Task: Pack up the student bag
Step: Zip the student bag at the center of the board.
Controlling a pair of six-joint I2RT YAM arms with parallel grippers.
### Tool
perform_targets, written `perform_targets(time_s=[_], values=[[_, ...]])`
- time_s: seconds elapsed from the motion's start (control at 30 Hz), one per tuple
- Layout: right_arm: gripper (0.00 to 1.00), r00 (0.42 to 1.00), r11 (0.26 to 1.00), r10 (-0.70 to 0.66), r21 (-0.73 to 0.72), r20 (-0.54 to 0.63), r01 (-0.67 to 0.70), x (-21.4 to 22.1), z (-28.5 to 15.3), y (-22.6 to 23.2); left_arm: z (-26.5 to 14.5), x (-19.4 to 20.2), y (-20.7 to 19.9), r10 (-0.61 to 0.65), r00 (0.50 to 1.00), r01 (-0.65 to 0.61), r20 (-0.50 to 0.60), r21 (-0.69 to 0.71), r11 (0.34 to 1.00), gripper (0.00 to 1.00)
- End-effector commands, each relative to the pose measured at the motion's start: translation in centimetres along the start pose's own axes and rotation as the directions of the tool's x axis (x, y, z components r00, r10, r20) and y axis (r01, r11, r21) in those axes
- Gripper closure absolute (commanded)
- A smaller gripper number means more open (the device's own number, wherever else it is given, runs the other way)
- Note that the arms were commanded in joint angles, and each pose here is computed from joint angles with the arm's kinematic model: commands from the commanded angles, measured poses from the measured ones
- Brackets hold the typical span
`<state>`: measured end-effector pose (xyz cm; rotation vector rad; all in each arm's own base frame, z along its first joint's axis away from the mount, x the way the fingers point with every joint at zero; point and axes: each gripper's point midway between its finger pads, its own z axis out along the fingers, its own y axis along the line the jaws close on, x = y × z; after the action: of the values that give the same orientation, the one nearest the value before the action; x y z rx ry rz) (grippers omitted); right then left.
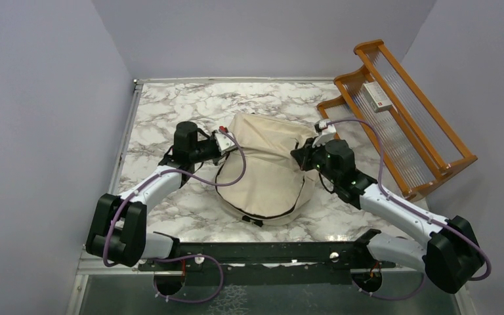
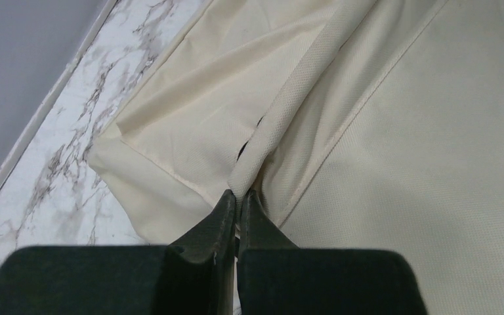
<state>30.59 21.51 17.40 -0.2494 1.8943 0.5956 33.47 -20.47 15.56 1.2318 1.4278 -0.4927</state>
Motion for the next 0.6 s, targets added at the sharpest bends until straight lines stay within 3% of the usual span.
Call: perform_targets(time_s=[0.0,0.3,0.57], values=[[1.0,0.998,0.943,0.02,0.33,0.066,-0.041,-0.3,-2.1,-6.6,-1.9,2.8,4.0,-0.048,0.995,0.03,-0.091,-0.187,0.982,1.0],[1.0,0.997,0.875,0.075,0.48,-0.001,-0.065,3.4,-3.3,-10.1,-2.8,3.9,5.2,-0.08,0.991,0.052,-0.108,-0.242,0.969,1.0],[0.99,0.996,0.863,0.084,0.499,-0.001,-0.073,4.6,-3.8,-11.5,-3.4,4.5,6.1,-0.099,0.989,0.064,-0.114,-0.28,0.958,1.0]])
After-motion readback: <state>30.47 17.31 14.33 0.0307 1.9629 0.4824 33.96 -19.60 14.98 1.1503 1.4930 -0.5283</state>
